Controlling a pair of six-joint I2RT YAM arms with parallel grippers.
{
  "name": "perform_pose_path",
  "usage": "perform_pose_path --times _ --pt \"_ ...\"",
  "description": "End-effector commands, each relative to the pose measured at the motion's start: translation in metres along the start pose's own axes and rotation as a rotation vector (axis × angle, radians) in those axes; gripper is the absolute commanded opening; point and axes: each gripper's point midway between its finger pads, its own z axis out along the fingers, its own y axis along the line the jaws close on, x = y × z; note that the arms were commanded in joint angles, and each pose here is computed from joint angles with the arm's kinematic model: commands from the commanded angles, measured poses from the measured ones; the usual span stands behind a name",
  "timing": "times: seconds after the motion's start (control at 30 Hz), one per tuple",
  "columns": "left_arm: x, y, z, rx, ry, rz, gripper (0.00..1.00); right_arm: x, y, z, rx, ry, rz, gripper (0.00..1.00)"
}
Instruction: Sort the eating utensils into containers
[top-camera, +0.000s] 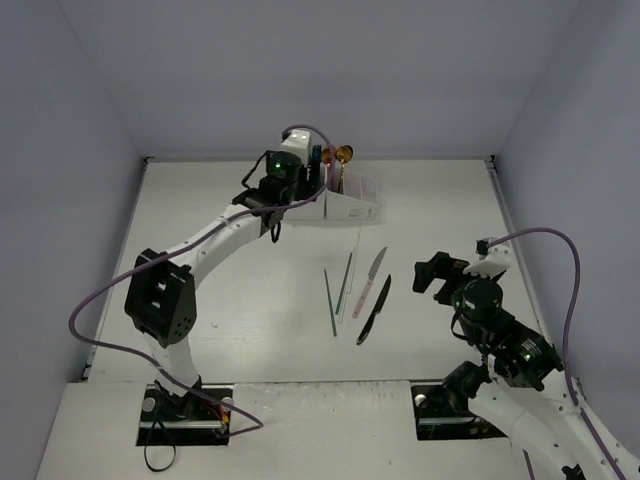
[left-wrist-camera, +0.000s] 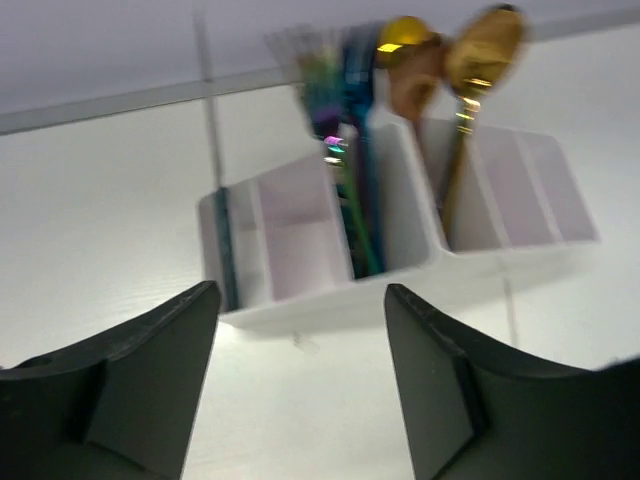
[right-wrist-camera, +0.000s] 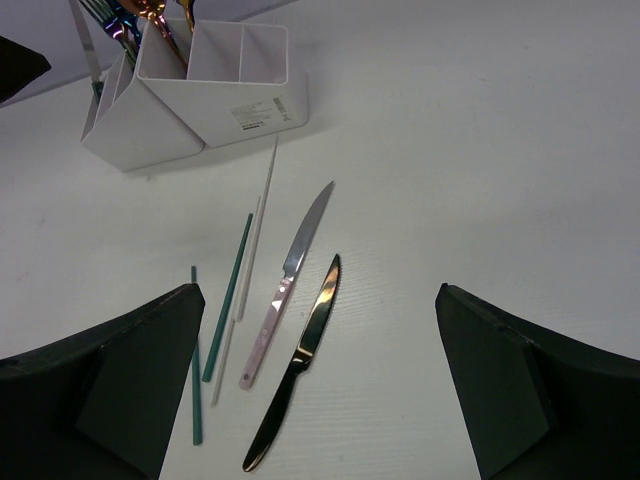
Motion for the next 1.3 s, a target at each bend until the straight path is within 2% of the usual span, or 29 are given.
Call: perform_pose_path --times 0.0,0.1,0.27,0.43,0.67,0.87,1.27 --pt "0.006 -0.075 -0.060 0.160 0.129 0.129 0.69 -0.029 0.001 -0.010 0.001 -0.092 0.072 1.00" --pt "0.030 -0.113 -0.077 0.234 0.194 0.146 0.75 -0.037 0.002 -0.017 -0.023 -0.114 0.085 1.00" --pt "0.078 -0.165 -0.090 0.308 0.308 0.231 0.77 -0.050 0.001 -0.034 -0.068 -0.164 0.109 1.00" --pt "0.123 -0.188 -0.084 0.339 0.448 0.265 0.77 -0.059 -0.002 -0.046 -0.094 -0.203 0.129 1.00" --pt "0.162 -0.205 -0.075 0.375 0.566 0.266 0.63 -0.054 -0.003 -0.046 -0.100 -0.198 0.153 0.99" --pt "0.181 -0.211 -0.072 0.384 0.610 0.269 0.43 -0.055 -0.004 -0.046 -0.096 -0.201 0.154 0.99" --pt "0.202 -0.226 -0.062 0.392 0.656 0.224 0.41 -0.054 -0.005 -0.046 -0.090 -0.203 0.163 0.99"
